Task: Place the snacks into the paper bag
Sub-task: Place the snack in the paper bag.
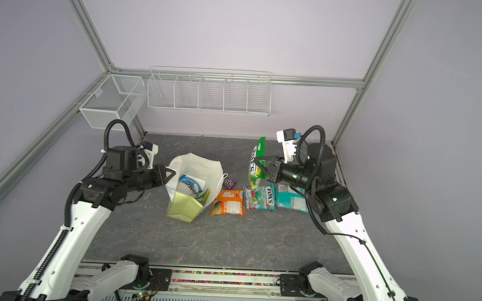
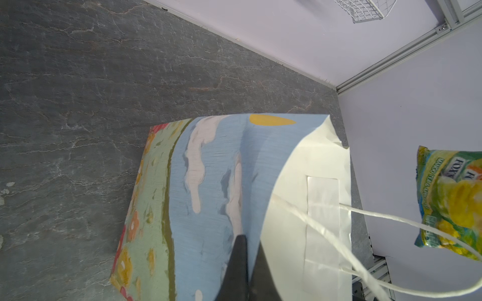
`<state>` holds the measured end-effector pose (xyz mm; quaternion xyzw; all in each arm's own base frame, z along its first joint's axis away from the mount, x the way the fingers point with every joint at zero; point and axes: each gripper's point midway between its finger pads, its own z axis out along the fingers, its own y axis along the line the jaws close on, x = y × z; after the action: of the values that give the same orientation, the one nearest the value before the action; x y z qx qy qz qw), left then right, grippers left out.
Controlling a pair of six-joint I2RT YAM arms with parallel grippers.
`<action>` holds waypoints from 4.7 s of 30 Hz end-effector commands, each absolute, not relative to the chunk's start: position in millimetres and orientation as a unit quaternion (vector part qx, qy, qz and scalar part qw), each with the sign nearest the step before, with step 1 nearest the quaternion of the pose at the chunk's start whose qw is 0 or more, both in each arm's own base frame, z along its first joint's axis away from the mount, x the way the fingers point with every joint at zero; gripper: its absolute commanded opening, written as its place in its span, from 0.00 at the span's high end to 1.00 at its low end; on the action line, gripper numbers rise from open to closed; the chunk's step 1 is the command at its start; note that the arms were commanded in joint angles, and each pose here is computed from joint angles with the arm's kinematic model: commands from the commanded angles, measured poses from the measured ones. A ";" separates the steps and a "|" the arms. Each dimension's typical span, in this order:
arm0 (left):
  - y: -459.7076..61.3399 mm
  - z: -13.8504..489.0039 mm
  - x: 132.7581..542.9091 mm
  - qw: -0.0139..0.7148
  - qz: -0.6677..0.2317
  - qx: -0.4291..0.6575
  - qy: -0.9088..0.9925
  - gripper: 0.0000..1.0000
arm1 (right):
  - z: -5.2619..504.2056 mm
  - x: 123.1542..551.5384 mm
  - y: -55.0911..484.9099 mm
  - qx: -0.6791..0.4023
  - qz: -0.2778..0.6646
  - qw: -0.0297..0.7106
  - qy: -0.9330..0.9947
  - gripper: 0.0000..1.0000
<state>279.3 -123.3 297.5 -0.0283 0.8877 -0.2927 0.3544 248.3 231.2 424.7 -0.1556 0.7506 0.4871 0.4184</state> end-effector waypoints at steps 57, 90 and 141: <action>-131.6 289.2 307.0 0.350 -0.284 -0.015 0.893 1.00 | 460.3 257.0 351.7 -0.196 0.552 0.396 0.708 0.93; -136.0 302.0 312.3 0.356 -0.300 -0.013 0.885 1.00 | 399.7 290.9 388.8 -0.142 0.551 0.337 0.750 0.93; -134.4 308.8 309.3 0.364 -0.300 -0.014 0.882 1.00 | 376.2 275.5 413.4 -0.138 0.568 0.294 0.756 0.38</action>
<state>308.1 -132.6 284.5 -0.0237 0.8966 -0.2893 0.3343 287.7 426.7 352.6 -0.1241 0.7692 0.5664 0.2687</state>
